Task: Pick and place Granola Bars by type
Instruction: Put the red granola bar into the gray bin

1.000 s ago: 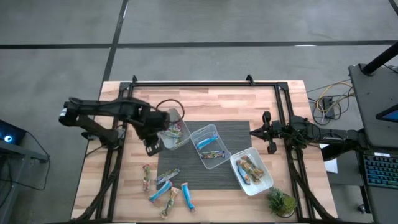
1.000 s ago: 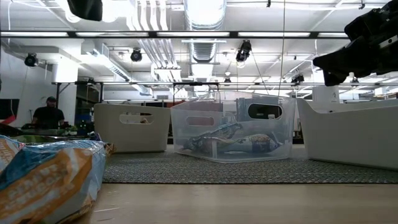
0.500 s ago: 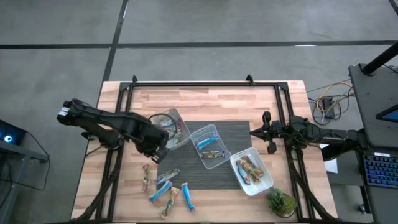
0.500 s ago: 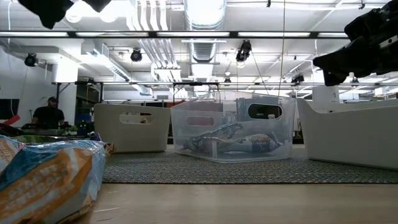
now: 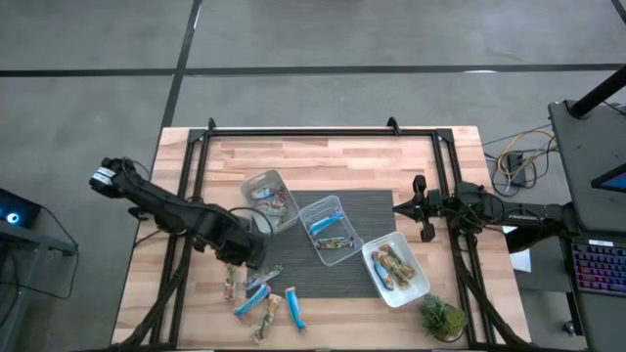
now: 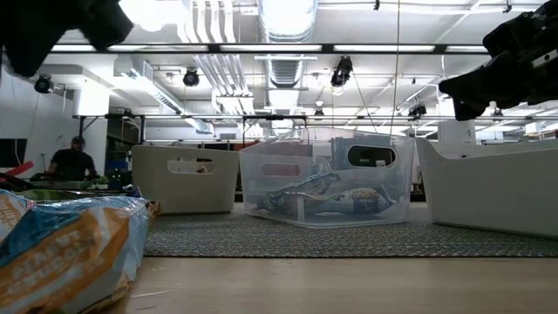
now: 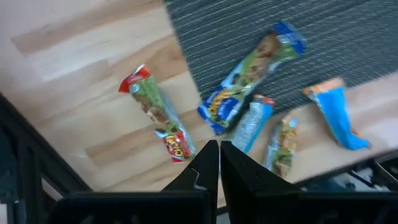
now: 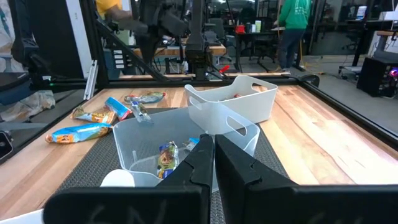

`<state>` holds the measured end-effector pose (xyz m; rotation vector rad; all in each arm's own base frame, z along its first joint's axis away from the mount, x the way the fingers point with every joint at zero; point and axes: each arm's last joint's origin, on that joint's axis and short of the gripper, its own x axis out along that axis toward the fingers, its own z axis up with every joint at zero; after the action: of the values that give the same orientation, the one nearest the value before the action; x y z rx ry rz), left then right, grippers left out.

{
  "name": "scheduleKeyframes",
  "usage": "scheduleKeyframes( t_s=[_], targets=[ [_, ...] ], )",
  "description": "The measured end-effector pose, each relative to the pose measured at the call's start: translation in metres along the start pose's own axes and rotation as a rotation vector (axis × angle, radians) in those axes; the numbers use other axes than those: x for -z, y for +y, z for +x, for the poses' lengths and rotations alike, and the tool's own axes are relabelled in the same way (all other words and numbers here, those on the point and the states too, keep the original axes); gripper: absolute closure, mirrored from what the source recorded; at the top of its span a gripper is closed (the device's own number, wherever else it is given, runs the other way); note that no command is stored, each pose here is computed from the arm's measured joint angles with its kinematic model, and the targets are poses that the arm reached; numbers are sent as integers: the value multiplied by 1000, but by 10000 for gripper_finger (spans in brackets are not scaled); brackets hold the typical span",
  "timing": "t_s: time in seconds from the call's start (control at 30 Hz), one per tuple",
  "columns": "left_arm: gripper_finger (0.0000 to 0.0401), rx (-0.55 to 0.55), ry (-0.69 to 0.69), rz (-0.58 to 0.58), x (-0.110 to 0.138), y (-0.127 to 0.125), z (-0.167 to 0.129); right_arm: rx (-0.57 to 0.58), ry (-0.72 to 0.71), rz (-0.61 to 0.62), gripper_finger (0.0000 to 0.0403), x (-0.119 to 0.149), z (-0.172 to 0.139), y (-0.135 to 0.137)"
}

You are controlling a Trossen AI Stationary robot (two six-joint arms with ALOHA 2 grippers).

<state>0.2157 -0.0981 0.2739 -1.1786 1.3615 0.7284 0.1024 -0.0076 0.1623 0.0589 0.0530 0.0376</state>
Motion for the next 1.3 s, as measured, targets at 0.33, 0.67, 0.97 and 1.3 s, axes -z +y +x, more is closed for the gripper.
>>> scheduleKeyframes(
  t_s=[0.33,0.67,0.97,1.3],
  targets=[
    [401,-20,-50,-64,11,11,30,0,0,0,394,0,0,0],
    [401,-38,-106,-121,22,20,44,0,-1,0,394,0,0,0],
    [401,-63,-115,-146,31,29,54,0,-1,0,394,0,0,0],
    [401,-85,-123,-188,33,38,64,0,0,0,394,0,0,0]
  ],
)
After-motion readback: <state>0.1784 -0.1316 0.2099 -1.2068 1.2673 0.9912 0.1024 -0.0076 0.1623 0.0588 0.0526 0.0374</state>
